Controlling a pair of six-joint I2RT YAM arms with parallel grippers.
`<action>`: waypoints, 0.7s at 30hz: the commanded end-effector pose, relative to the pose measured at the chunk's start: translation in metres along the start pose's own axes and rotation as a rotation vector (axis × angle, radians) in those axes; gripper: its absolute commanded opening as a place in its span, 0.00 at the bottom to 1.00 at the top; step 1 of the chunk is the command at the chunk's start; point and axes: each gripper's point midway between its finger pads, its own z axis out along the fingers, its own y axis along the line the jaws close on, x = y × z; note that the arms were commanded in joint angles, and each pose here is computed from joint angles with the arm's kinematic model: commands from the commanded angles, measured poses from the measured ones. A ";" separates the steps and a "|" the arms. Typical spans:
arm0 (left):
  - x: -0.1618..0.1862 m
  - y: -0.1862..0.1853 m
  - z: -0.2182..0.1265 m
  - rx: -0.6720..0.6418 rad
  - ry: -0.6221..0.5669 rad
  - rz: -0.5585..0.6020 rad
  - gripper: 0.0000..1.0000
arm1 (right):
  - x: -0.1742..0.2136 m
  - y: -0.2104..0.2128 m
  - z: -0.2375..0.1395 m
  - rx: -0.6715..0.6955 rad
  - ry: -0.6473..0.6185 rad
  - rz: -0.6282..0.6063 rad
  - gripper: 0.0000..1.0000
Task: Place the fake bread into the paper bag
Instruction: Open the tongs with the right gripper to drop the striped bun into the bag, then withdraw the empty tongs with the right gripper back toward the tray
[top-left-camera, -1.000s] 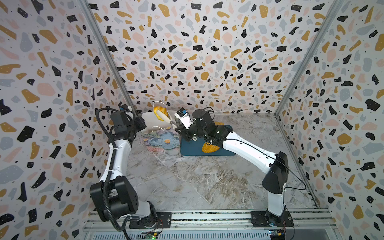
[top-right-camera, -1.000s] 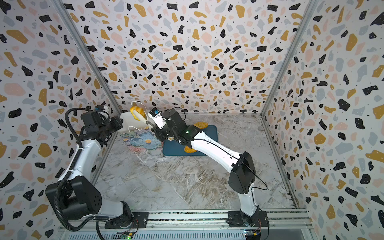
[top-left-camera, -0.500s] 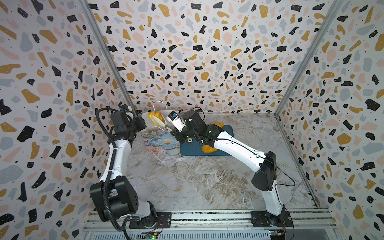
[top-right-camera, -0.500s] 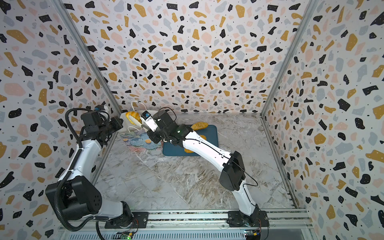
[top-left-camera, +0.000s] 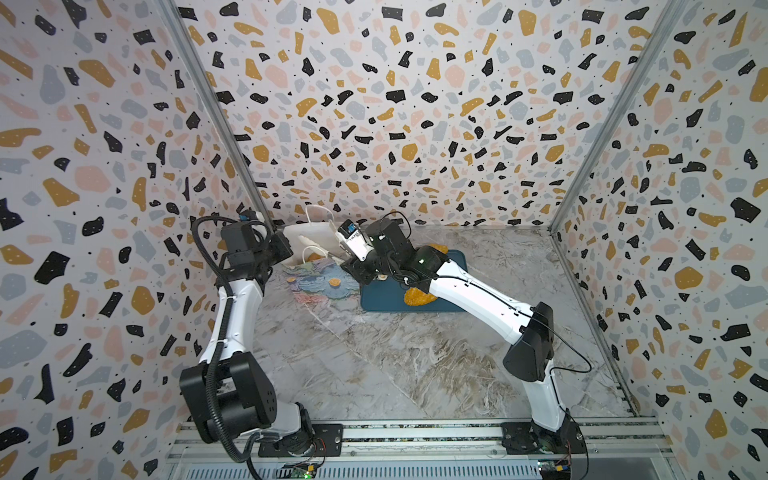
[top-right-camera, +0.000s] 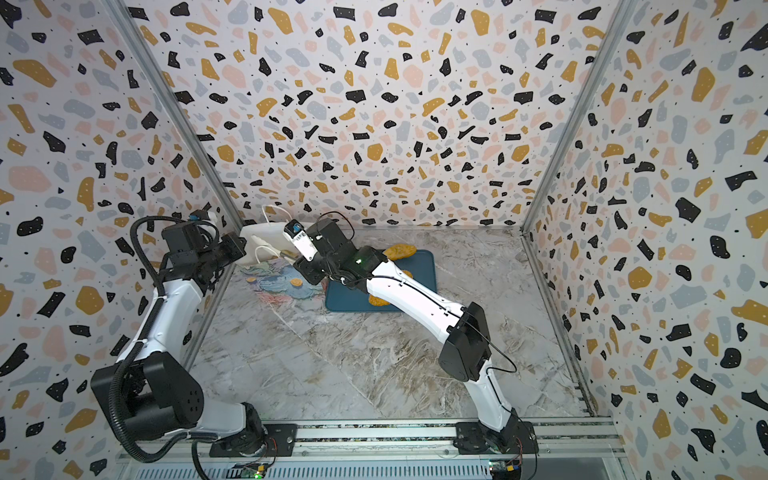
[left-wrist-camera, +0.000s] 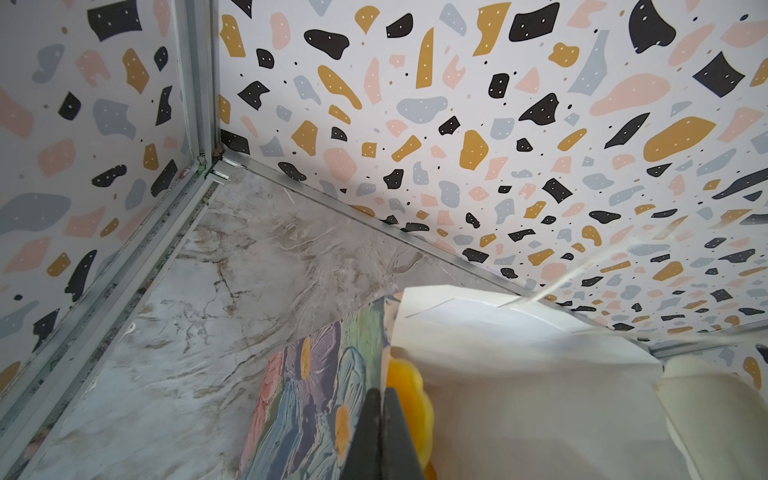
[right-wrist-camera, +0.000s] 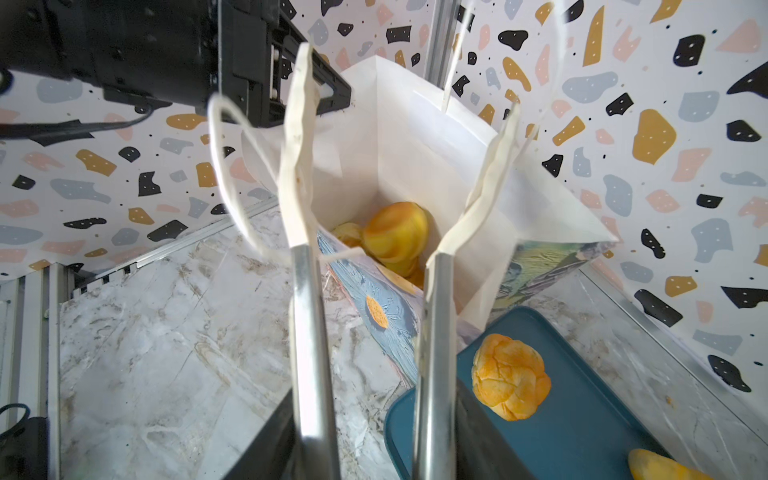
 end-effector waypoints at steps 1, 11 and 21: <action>-0.008 -0.008 -0.007 0.027 -0.038 0.016 0.00 | -0.041 0.001 -0.031 0.012 -0.105 -0.004 0.53; -0.009 -0.007 -0.007 0.022 -0.039 0.015 0.00 | -0.045 0.002 -0.048 0.013 -0.122 0.009 0.53; -0.008 -0.007 -0.006 0.026 -0.035 0.014 0.00 | -0.030 -0.006 -0.073 0.072 -0.133 0.035 0.55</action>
